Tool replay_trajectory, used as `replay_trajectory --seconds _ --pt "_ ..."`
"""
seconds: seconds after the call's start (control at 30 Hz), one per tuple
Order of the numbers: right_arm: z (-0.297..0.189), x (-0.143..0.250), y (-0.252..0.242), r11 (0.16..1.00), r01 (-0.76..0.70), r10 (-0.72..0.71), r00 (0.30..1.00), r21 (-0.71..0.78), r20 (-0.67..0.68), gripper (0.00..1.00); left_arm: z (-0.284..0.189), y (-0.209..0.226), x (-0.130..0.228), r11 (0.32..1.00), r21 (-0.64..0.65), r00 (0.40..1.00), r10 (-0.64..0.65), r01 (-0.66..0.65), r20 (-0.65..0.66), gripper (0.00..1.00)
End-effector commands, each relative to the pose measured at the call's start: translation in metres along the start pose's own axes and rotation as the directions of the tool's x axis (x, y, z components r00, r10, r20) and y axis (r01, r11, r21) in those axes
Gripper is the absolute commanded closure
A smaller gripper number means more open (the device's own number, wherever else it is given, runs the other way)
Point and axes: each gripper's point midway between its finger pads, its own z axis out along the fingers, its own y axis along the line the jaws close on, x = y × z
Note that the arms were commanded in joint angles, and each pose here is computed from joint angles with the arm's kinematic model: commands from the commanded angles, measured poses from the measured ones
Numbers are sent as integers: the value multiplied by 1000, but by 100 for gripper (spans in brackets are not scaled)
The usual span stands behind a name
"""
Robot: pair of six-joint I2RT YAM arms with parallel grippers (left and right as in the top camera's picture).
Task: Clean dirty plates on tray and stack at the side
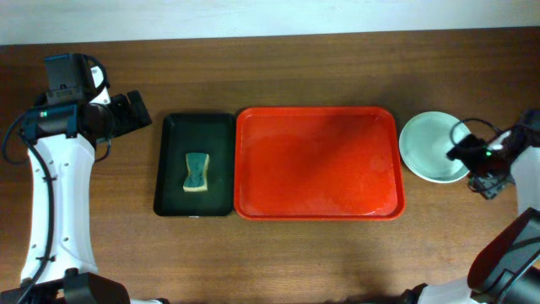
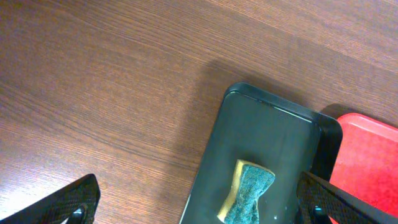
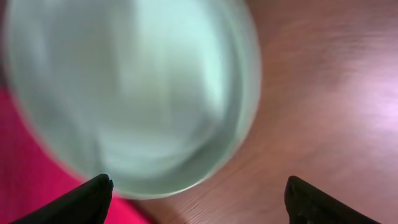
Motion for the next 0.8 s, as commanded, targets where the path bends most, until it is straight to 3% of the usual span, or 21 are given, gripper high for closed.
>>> replay_trajectory --seconds 0.0,0.1,0.2,0.4,0.77 --pt "11 30 49 958 270 -276 959 -92 -65 9 -4 0 -3 1000 4 1000 -15 15 13 1" --pt "16 54 81 896 426 -437 896 -122 -83 5 -4 0 -3 1000 4 1000 -15 15 13 1" --pt "20 87 117 781 602 -620 779 -168 -91 4 -4 0 -3 1000 4 1000 -15 15 13 1" --pt "22 134 147 651 727 -757 641 -218 -124 4 -4 0 -3 1000 4 1000 -15 15 13 1" --pt "24 135 144 627 764 -779 613 -154 -132 1 -4 0 -3 1000 4 1000 -15 15 13 1"
